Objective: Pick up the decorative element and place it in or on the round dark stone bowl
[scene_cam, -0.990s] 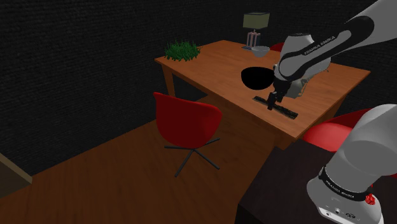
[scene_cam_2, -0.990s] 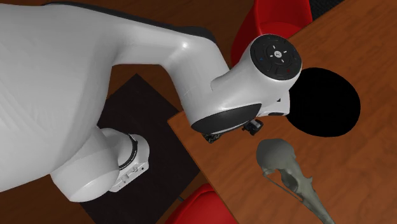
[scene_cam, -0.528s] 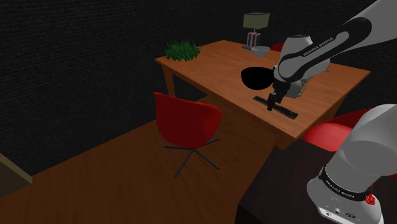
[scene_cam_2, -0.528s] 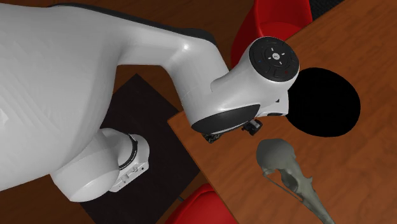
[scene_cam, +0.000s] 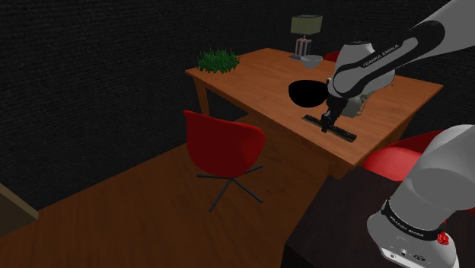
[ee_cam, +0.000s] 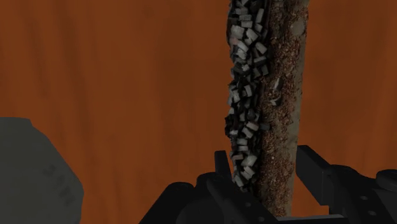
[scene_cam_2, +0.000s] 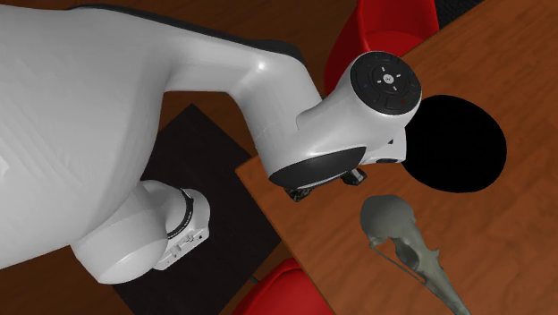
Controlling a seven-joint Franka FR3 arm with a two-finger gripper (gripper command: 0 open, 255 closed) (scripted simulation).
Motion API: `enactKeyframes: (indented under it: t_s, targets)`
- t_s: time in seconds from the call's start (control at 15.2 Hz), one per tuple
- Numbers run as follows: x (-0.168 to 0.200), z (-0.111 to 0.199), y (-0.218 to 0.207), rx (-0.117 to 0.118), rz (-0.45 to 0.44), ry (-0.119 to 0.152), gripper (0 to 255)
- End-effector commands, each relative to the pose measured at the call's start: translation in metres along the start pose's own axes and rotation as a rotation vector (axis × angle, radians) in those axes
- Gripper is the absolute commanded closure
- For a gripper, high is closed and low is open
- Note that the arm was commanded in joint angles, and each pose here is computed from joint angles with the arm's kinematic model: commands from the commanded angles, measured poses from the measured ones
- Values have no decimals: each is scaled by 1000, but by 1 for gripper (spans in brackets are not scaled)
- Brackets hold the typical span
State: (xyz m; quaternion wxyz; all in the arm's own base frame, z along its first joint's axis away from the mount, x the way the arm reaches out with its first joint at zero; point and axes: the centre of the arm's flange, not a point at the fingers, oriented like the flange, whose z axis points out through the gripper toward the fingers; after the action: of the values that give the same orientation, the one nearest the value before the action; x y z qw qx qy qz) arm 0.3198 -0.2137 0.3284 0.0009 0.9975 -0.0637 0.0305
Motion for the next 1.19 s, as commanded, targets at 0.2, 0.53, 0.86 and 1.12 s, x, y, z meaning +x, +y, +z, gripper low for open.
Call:
enactKeyframes:
  t_s: [0.2,0.53,0.86,1.12]
  targets:
    - [0,-4,0,1,0,-2,255]
    - [2,-31,0,1,0,-2,255]
    - [3,-57,0,1,0,-2,255]
    - [5,-78,0,1,0,-2,255]
